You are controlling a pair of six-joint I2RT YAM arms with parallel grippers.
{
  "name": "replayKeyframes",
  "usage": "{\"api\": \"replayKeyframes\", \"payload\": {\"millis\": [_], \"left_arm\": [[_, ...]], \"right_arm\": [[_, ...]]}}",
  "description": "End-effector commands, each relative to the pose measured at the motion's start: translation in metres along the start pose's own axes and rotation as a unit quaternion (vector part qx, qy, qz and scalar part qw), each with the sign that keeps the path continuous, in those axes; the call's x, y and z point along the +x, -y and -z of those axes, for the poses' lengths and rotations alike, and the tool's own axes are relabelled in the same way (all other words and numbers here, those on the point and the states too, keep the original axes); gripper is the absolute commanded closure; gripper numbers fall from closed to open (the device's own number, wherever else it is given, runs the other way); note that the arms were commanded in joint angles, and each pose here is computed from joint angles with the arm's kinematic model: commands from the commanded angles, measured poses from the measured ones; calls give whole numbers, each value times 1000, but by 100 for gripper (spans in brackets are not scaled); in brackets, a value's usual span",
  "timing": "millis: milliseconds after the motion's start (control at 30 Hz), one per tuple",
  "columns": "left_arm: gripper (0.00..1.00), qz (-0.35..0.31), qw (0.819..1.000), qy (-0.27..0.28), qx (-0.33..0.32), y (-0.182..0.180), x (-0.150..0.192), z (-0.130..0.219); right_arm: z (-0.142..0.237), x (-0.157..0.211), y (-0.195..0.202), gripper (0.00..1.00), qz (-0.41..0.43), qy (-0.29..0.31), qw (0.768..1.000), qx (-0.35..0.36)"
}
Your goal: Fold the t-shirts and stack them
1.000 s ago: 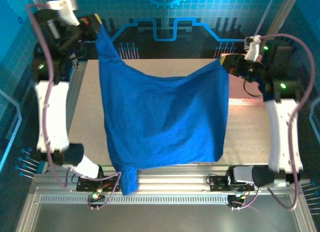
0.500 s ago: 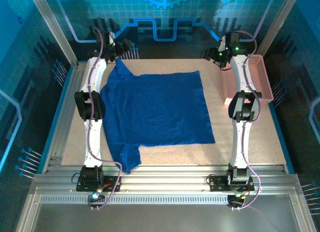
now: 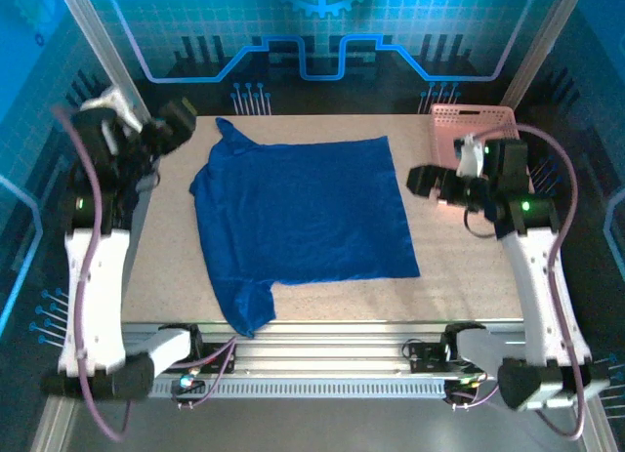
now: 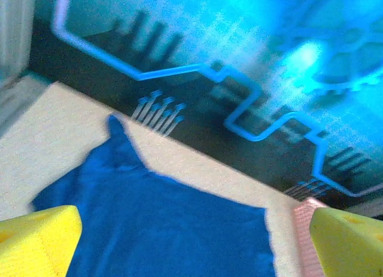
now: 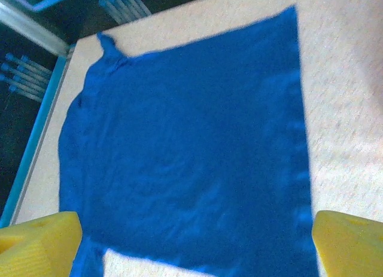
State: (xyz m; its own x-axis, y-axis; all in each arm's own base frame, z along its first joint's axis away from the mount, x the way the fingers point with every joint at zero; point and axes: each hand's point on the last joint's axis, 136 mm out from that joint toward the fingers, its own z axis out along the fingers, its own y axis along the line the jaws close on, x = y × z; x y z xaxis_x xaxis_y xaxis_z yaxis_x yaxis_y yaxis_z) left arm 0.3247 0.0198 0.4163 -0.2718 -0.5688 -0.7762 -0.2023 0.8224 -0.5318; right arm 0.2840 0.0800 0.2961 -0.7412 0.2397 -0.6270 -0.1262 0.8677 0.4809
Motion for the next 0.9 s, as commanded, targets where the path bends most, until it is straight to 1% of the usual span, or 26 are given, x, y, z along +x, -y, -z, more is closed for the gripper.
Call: {"api": "replayKeyframes", "payload": {"millis": [0,33,100,200,333,400,467,533,567,600,667,733,800,867], "left_arm": [[1,44,974,-117,-189,-106,78,-19],[1,52,972,-125,-192,-109,85,-13],[1,83,969,-148,-181,-108,105,-5],[1,138,956,-199,-168,-110,153,2],[1,131,936,-272,-184,-117,215,-3],[3,128,926,-296,-194,-122,235,-11],[8,128,917,-313,-211,-131,251,-22],[15,127,906,-330,-233,-144,268,-34],[17,129,902,-336,-240,-148,275,-40],[20,133,896,-345,-245,-152,282,-47],[28,139,891,-355,-249,-156,293,-61],[39,139,884,-366,-256,-161,302,-77],[45,142,877,-379,-258,-163,310,-94],[51,141,871,-391,-260,-164,317,-111]], "right_arm": [[-13,46,-8,0,-39,-67,996,-47],[-15,57,-7,0,-41,-80,995,-48],[-21,76,4,0,-55,-107,992,-23],[-35,93,15,0,-73,-132,989,-14],[-65,108,31,1,-90,-151,984,-2],[-82,113,36,3,-95,-165,982,3],[-100,117,42,5,-96,-177,979,13],[-120,121,48,8,-99,-191,976,25],[-128,122,52,11,-102,-196,975,35],[-137,124,59,16,-109,-201,972,51],[-154,126,72,28,-131,-204,967,77],[-170,126,85,42,-151,-203,962,102],[-184,128,99,50,-167,-207,955,128],[-195,130,112,56,-185,-213,946,157]]}}
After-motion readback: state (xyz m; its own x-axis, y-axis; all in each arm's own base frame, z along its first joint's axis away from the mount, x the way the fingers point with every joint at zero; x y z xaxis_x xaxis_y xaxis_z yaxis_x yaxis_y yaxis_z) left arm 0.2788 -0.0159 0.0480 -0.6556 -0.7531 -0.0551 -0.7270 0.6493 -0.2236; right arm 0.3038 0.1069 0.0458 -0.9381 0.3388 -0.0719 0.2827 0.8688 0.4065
